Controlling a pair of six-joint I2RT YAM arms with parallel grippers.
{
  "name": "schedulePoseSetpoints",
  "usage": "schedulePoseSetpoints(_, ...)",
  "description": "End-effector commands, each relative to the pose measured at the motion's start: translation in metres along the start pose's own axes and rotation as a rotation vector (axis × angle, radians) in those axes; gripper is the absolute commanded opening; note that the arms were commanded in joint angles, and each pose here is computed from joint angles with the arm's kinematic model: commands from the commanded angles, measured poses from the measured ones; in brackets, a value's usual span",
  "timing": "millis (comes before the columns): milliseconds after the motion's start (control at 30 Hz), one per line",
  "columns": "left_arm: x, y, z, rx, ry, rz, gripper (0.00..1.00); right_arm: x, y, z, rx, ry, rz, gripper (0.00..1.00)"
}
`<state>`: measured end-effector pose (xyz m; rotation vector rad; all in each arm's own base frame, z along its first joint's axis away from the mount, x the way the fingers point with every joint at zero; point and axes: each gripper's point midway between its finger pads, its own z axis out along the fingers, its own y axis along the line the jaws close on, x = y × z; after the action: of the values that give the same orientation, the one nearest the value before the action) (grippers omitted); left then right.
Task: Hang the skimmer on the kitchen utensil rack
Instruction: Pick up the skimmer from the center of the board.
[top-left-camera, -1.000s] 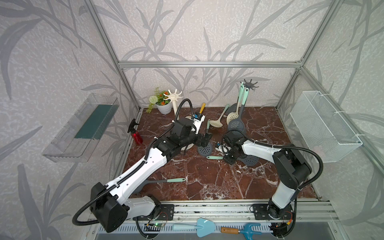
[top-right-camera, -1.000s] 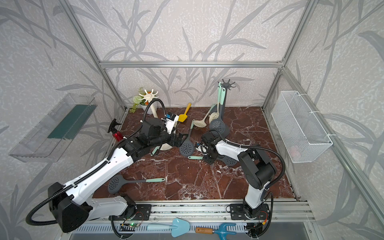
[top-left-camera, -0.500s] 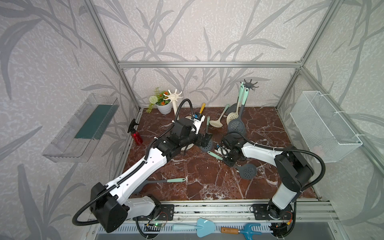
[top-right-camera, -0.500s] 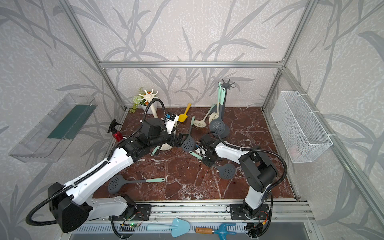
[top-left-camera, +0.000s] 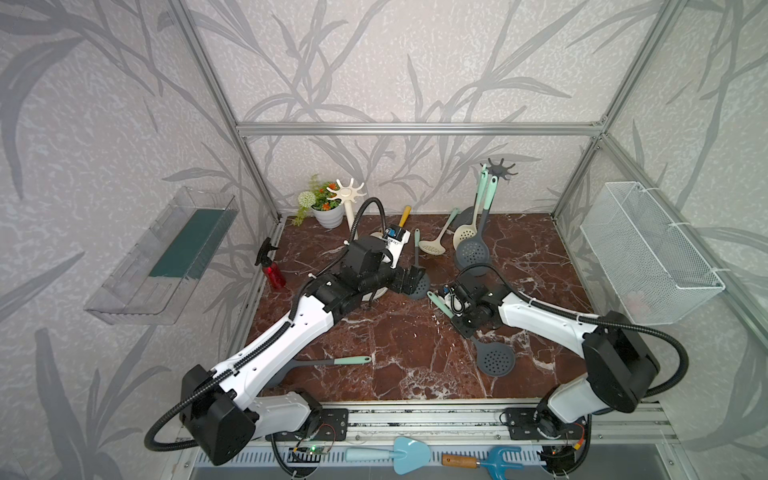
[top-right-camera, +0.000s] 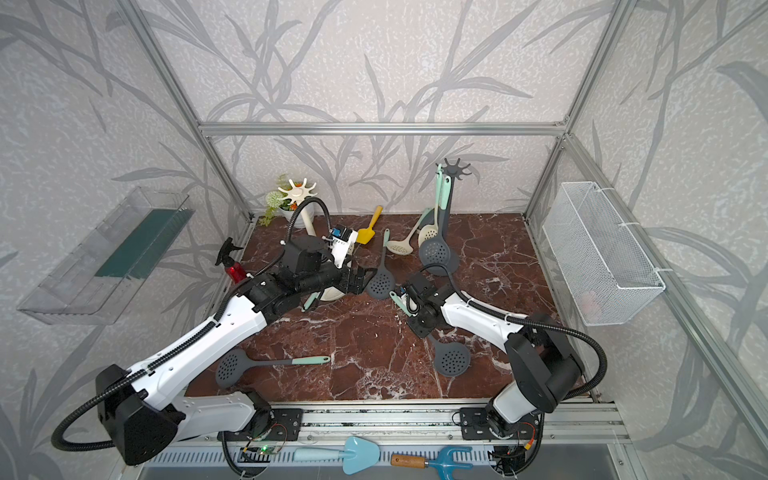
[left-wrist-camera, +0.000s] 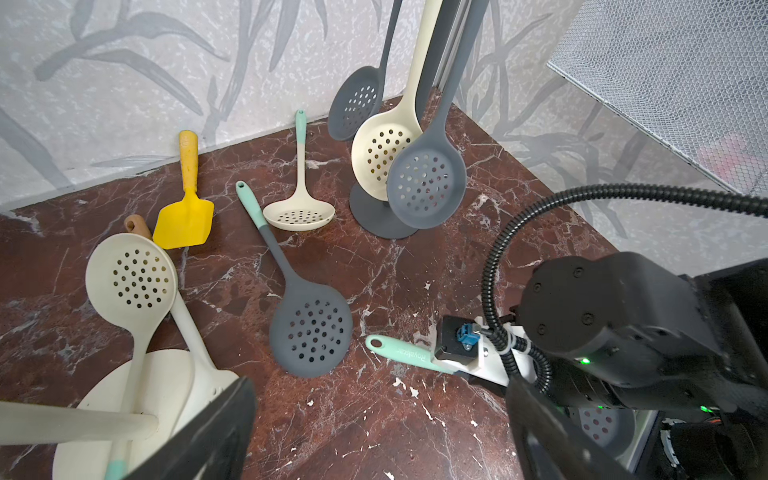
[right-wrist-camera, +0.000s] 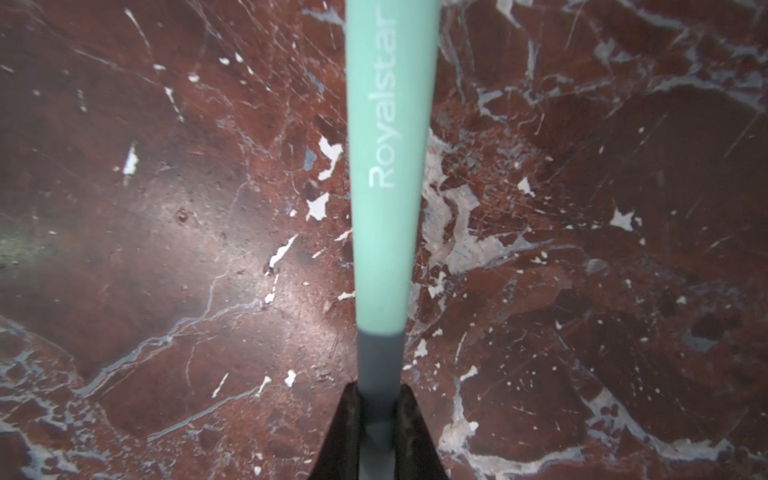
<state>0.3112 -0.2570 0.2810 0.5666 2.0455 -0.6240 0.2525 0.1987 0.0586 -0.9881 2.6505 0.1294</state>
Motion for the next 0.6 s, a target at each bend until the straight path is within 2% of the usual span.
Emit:
schedulePoseSetpoints(0, -0.016, -0.009, -0.008, 0.032, -0.043, -0.004, 0.92, -0.01, -0.008, -0.015, 0.045, -0.089, 0.052, 0.0)
schedulePoseSetpoints(267, -0.012, -0.017, -0.002, 0.077, -0.034, -0.035, 0.92, -0.034, -0.008, -0.047, 0.054, -0.321, 0.104, 0.0)
schedulePoseSetpoints(567, -0.008, -0.054, 0.0, 0.198, -0.037, -0.07, 0.9, -0.062, -0.004, -0.107, 0.092, -0.662, 0.19, 0.02)
